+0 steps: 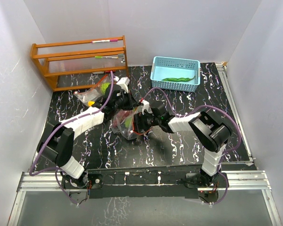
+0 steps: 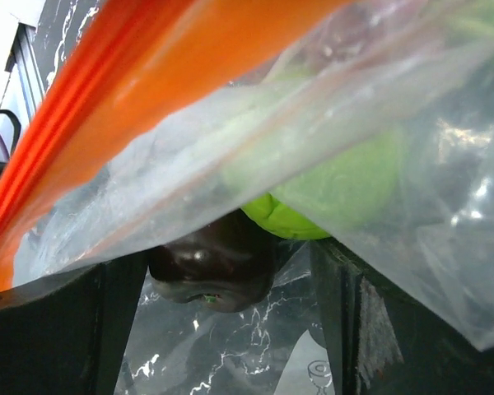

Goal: Open the zip-top bag and remove the fake food
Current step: Pick up the fake fruit from the zipper food storage bag.

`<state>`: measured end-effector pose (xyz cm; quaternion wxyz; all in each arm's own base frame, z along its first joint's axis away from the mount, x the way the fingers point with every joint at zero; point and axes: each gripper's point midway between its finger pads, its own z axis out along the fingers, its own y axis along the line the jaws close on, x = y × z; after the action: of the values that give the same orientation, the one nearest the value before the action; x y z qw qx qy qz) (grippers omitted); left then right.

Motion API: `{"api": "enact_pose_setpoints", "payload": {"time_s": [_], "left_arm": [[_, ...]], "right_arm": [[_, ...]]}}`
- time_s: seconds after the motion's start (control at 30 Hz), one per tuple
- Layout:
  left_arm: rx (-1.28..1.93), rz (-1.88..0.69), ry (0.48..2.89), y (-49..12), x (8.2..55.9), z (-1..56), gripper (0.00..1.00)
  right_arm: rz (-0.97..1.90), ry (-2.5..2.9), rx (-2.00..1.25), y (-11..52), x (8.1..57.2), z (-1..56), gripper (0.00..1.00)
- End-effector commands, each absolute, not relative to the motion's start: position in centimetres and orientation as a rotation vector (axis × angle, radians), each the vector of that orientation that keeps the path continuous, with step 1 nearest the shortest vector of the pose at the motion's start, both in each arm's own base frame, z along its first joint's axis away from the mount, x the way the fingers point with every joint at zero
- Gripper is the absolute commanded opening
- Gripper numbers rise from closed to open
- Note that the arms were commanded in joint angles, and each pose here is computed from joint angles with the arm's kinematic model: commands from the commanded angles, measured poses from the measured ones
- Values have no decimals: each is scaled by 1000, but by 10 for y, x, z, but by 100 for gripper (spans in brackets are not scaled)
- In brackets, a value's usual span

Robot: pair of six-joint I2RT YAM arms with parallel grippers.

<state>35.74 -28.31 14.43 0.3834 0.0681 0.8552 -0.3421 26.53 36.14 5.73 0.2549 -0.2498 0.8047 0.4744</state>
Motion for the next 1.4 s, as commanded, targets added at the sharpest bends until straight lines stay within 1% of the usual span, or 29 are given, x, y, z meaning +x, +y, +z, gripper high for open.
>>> {"api": "enact_pose_setpoints", "payload": {"time_s": [0.0,0.03,0.1,0.3,0.47,0.63,0.7,0.87,0.97,1.1,1.3,1.37], "left_arm": [[195,-927,2016,-291,361,195,0],[196,-917,2016,-289,362,195,0],[191,-902,2019,-286,361,195,0],[187,-866,2025,-282,365,193,0],[181,-860,2021,-281,366,193,0],[174,-849,2028,-280,367,190,0],[172,-847,2027,-280,368,192,0],[174,-850,2006,-281,371,198,0],[179,-858,2004,-283,373,199,0],[183,-867,2003,-286,375,199,0],[188,-874,2002,-290,379,199,0],[186,-871,2003,-289,380,198,0]], "right_arm": [[1280,2198,-698,361,249,58,75],[1262,2194,-690,359,250,61,71],[1225,2197,-674,354,252,64,68],[1140,2145,-613,338,262,101,66],[988,2157,-506,306,285,116,66],[934,2106,-428,274,309,139,66],[942,2067,-494,275,311,150,70],[1086,2085,-643,299,298,141,77],[1118,2117,-686,312,289,122,78],[1149,2165,-755,324,272,96,83],[1106,2238,-803,318,254,66,92],[1053,2270,-803,309,252,57,94]]}}
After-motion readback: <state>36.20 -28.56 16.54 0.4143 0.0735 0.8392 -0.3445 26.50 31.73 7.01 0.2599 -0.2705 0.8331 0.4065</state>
